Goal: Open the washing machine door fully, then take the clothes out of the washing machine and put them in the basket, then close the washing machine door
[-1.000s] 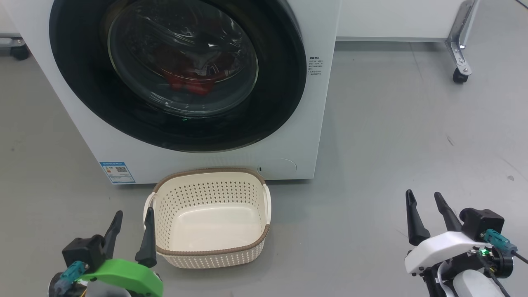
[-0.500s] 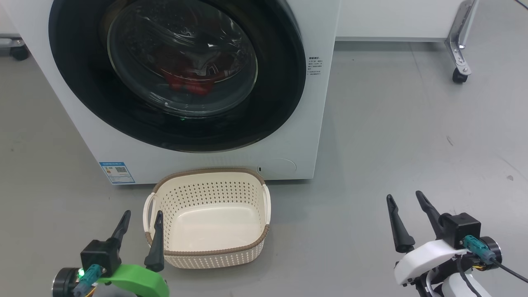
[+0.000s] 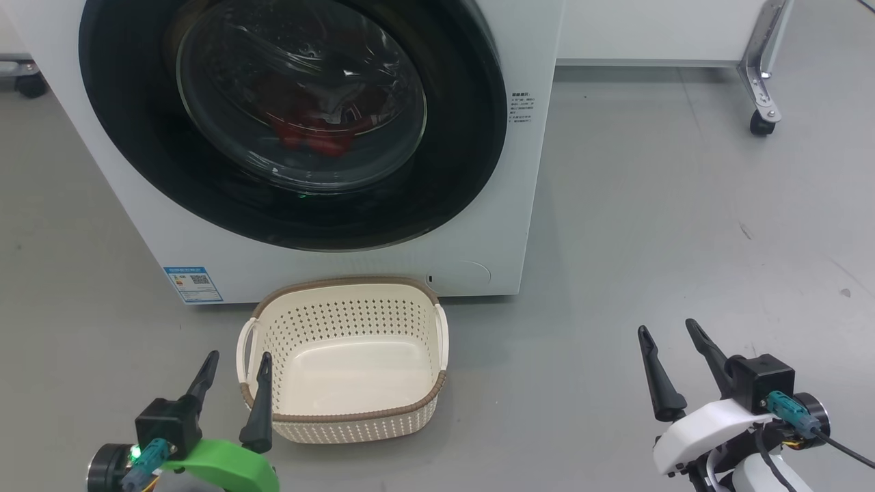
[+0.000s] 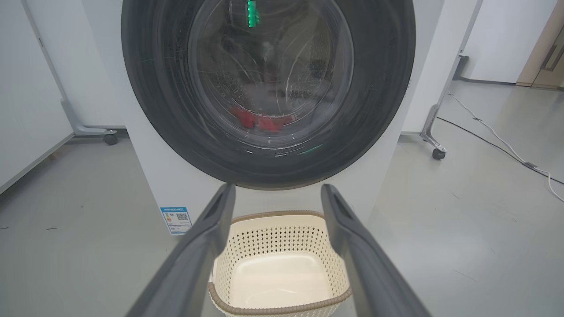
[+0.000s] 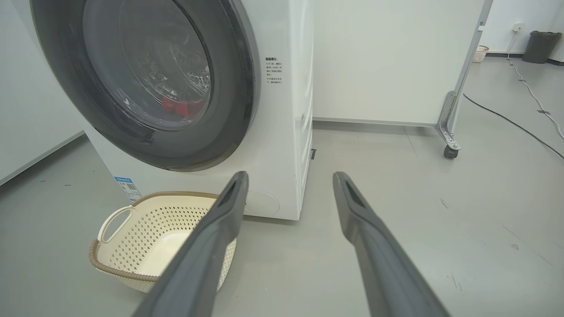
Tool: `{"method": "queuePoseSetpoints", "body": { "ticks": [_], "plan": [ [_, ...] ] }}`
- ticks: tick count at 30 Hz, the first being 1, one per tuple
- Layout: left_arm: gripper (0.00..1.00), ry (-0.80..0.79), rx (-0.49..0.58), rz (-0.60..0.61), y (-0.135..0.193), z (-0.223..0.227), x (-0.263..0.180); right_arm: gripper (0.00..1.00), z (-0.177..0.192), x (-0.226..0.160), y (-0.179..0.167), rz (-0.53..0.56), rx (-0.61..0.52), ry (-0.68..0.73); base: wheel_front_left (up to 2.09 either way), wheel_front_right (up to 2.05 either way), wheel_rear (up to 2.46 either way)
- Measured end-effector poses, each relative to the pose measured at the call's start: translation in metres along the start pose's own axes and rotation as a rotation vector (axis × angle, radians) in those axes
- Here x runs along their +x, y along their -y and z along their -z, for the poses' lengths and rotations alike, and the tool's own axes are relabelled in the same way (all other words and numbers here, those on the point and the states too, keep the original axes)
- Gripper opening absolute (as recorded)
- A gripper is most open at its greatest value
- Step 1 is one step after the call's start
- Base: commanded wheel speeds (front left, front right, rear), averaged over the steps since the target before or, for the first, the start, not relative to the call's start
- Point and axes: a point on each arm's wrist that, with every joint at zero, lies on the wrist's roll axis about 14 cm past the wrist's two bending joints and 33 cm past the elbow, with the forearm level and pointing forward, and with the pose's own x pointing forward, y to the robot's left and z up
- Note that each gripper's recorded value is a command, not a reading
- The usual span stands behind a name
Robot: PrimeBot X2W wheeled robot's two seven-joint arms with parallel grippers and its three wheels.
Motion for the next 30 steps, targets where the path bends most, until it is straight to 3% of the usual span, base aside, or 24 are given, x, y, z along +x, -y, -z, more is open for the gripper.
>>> {"method": "queuePoseSetpoints", "body": {
  "ticks": [11,12,13,21,30],
  "plan": [
    [1.00,-0.016,0.003,-0.008,-0.002,0.004,0.001,1.00,0.003,0.000,0.001,0.006,0.005,-0.007,0.00,0.00,0.00],
    [1.00,-0.016,0.003,-0.008,-0.002,0.004,0.001,0.89,0.003,0.000,0.001,0.007,0.005,-0.008,0.00,0.00,0.00],
    [1.00,-0.017,0.003,-0.008,-0.002,0.004,0.001,0.00,0.003,0.000,0.001,0.009,0.007,-0.009,0.00,0.00,0.00],
    [1.00,-0.019,0.006,-0.010,-0.002,0.005,0.001,0.00,0.002,0.002,0.003,0.014,0.024,-0.004,0.00,0.00,0.00],
    [1.00,-0.007,0.007,-0.007,-0.002,0.001,0.006,0.00,-0.010,0.014,0.002,0.038,0.196,0.043,0.00,0.00,0.00]
  ]
}}
